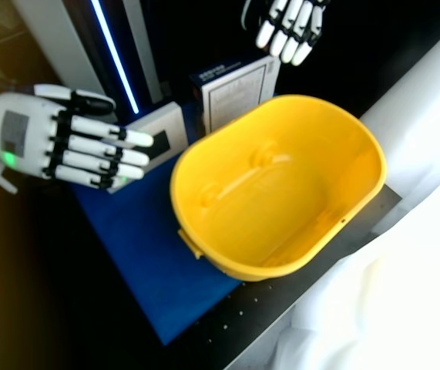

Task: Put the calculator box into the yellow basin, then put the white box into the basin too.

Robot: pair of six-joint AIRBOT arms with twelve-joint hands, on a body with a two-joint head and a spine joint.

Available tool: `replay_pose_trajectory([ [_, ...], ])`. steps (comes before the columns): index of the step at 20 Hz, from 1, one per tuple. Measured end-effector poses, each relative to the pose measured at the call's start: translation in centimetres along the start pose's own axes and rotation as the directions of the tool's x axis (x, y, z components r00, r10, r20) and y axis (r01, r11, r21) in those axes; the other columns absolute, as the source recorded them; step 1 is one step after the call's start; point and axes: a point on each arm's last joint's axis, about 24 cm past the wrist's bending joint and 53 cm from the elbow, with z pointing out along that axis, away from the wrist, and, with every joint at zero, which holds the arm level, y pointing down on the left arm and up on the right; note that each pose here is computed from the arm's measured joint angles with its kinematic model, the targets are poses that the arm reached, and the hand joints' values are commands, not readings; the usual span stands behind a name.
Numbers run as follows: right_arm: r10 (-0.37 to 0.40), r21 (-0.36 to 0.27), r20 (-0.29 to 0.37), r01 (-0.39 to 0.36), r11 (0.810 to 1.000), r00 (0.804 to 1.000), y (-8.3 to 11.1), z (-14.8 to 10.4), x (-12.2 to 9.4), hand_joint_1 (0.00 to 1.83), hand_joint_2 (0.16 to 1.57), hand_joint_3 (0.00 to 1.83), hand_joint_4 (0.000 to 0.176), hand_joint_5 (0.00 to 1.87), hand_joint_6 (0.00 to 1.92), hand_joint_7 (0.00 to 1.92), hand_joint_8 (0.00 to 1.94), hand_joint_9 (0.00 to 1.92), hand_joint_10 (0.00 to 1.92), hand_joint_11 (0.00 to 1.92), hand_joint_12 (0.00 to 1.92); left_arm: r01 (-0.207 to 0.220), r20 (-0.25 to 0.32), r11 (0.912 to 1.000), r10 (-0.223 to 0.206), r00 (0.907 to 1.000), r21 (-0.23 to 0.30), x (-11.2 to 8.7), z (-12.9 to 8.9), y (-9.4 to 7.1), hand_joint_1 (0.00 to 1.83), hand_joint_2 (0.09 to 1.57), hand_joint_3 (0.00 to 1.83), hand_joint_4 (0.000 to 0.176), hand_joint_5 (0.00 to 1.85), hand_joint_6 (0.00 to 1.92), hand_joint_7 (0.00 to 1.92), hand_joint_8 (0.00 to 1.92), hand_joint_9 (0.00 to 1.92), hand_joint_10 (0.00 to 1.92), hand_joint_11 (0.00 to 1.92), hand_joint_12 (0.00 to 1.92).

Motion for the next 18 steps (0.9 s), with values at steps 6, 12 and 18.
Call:
replay_pose_trajectory([
  [6, 0.01, 0.009, 0.026, -0.01, 1.0, 1.0, -0.8, 0.1, -0.4, 0.64, 0.84, 0.01, 0.0, 0.49, 0.4, 0.59, 0.15, 0.33, 0.71, 0.0, 1.46, 0.01, -0.013, 0.9997, -0.01, 0.9999, -0.023, 0.4, 0.5, 1.2, 0.66, 0.69, 0.0, 0.049, 0.29, 0.01, 0.27, 0.01, 0.22, 0.04, 0.0, 0.9],
  [12, 0.035, 0.076, 0.041, -0.038, 0.996, 0.999, -3.6, -0.1, 0.0, 0.7, 0.75, 0.0, 0.0, 0.54, 0.08, 0.58, 0.07, 0.34, 0.6, 0.0, 1.41, 0.088, -0.119, 0.9861, -0.105, 0.9873, -0.141, 4.3, 1.7, 5.4, 0.64, 0.7, 0.0, 0.027, 0.33, 0.01, 0.3, 0.01, 0.29, 0.03, 0.0, 1.04],
  [18, 0.053, 0.112, 0.025, -0.056, 0.992, 0.998, -5.1, 0.0, 1.0, 0.91, 0.82, 0.03, 0.0, 0.54, 0.02, 0.56, 0.01, 0.37, 0.42, 0.0, 1.43, 0.098, -0.198, 0.9728, -0.141, 0.9701, -0.21, 7.0, 2.0, 7.9, 0.66, 0.73, 0.01, 0.044, 0.4, 0.01, 0.31, 0.01, 0.27, 0.02, 0.0, 1.35],
])
